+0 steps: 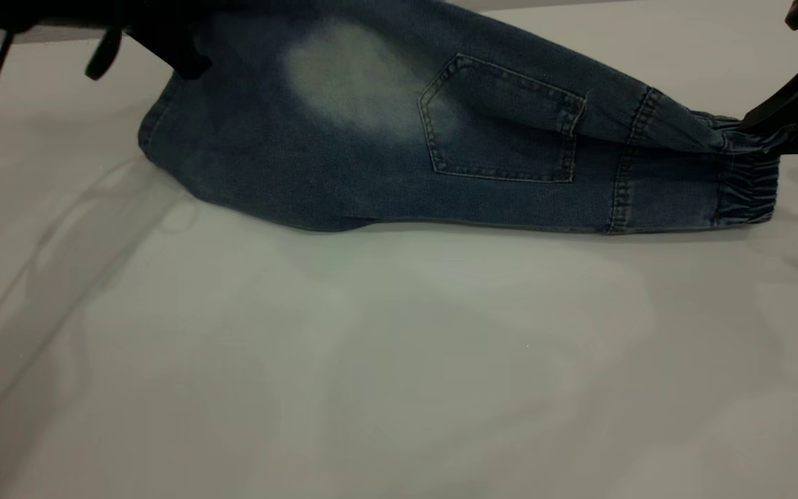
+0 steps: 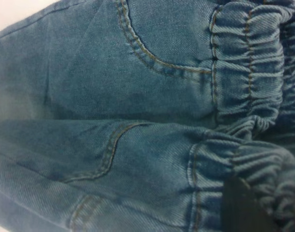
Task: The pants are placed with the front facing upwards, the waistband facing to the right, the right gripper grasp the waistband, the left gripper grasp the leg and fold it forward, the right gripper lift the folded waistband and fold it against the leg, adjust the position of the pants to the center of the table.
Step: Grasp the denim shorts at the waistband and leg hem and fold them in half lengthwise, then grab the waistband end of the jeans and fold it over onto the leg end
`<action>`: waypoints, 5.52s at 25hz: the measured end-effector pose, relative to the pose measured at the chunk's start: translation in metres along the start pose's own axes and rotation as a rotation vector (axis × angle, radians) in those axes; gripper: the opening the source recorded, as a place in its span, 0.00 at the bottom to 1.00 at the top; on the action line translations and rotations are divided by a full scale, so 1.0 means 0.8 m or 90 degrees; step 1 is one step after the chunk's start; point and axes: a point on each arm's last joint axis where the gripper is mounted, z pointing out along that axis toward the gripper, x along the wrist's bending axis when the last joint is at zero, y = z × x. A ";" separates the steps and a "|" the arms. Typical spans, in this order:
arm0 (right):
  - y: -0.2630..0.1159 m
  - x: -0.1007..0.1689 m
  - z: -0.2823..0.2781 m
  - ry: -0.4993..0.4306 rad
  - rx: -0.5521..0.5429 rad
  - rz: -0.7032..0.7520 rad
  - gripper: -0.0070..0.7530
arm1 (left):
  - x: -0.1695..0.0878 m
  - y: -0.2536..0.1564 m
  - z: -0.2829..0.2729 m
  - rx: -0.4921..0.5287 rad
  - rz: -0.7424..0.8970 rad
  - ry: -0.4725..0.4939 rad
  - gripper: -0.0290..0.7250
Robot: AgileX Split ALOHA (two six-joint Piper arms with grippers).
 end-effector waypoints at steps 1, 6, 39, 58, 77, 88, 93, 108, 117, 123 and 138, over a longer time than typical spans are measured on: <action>0.000 0.000 0.000 -0.002 -0.001 0.000 0.18 | 0.000 0.000 0.002 0.000 0.002 0.000 0.11; 0.001 0.000 0.000 -0.004 -0.002 -0.001 0.27 | 0.002 -0.001 0.015 -0.004 0.003 0.006 0.12; -0.017 0.004 -0.003 -0.010 0.139 0.010 0.66 | -0.002 0.008 0.002 0.126 -0.133 -0.075 0.59; -0.030 -0.036 0.056 0.027 0.136 0.078 0.66 | -0.058 0.092 -0.011 0.092 -0.086 -0.151 0.59; -0.018 -0.043 0.065 -0.001 0.105 0.015 0.64 | -0.053 0.096 -0.016 0.096 -0.096 -0.149 0.56; -0.010 -0.039 0.067 0.011 0.096 0.001 0.63 | -0.053 0.096 -0.016 0.096 -0.095 -0.149 0.56; -0.010 -0.038 0.067 0.022 0.098 -0.024 0.62 | -0.053 0.096 -0.016 0.096 -0.095 -0.149 0.56; 0.000 -0.034 0.069 0.023 0.086 -0.042 0.38 | -0.064 0.085 -0.010 0.119 -0.107 -0.164 0.56; 0.008 -0.021 0.069 0.073 0.081 -0.051 0.12 | -0.091 0.062 0.007 0.147 -0.112 -0.189 0.56; 0.022 0.010 0.064 0.203 0.083 -0.069 0.12 | -0.104 0.050 0.015 0.163 -0.144 -0.196 0.56; 0.053 0.074 0.035 0.451 0.088 -0.127 0.12 | -0.137 0.049 0.024 0.159 -0.145 -0.219 0.55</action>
